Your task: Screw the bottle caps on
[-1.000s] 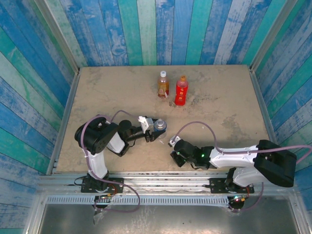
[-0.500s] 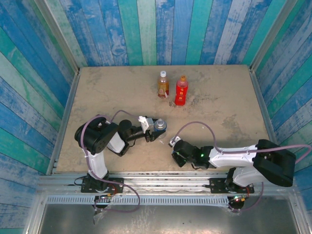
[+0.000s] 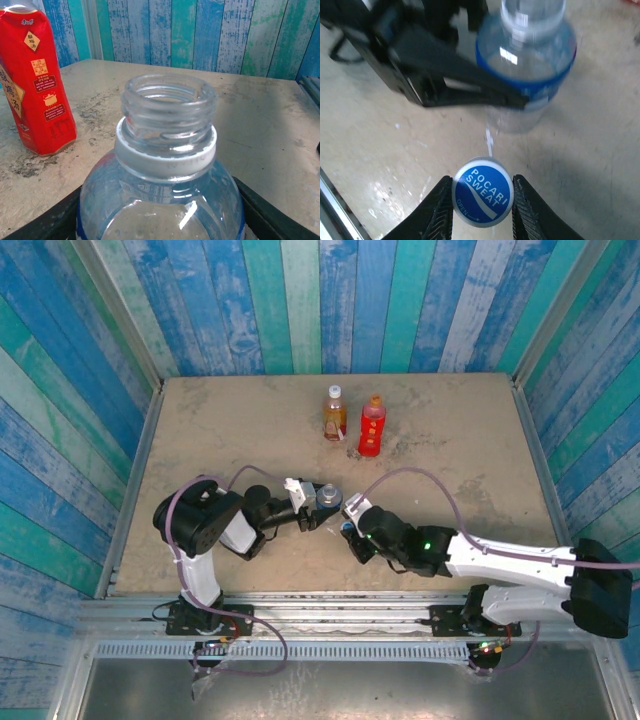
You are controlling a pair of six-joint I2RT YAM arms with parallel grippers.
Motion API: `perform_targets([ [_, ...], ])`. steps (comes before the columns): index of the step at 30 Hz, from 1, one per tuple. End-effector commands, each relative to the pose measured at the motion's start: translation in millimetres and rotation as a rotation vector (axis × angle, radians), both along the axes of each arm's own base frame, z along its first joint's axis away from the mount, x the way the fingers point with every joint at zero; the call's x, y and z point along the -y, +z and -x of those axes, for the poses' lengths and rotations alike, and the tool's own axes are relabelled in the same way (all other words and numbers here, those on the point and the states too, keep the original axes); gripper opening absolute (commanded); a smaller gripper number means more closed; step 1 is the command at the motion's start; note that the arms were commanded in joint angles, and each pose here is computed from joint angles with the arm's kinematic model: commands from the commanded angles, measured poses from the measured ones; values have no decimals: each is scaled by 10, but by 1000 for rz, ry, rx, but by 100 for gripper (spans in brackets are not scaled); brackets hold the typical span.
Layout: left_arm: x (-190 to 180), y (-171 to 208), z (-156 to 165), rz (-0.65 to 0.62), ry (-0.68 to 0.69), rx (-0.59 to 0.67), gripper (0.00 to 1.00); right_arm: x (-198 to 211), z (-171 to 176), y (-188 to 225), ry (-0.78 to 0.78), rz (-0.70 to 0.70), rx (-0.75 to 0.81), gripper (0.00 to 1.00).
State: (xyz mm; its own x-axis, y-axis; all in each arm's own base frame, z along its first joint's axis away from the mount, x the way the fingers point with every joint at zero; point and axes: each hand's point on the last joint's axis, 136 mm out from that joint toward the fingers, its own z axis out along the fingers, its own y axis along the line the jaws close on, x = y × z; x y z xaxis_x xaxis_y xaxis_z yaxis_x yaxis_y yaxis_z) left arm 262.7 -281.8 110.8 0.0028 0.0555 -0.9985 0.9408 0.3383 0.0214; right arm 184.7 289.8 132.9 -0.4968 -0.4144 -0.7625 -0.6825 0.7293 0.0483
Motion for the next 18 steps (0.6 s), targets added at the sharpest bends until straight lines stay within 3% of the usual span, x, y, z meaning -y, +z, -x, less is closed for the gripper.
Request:
perform_targets([
  [1,24,-159,99,-32,-40,-68,60,-33,-95,257,12,2,60,28],
  [9,27,-165,119,-34,-51,-72,60,-252,-446,548,38,-7,102,29],
  [18,38,-198,121,-54,-63,-72,60,-331,-701,348,45,21,53,29],
])
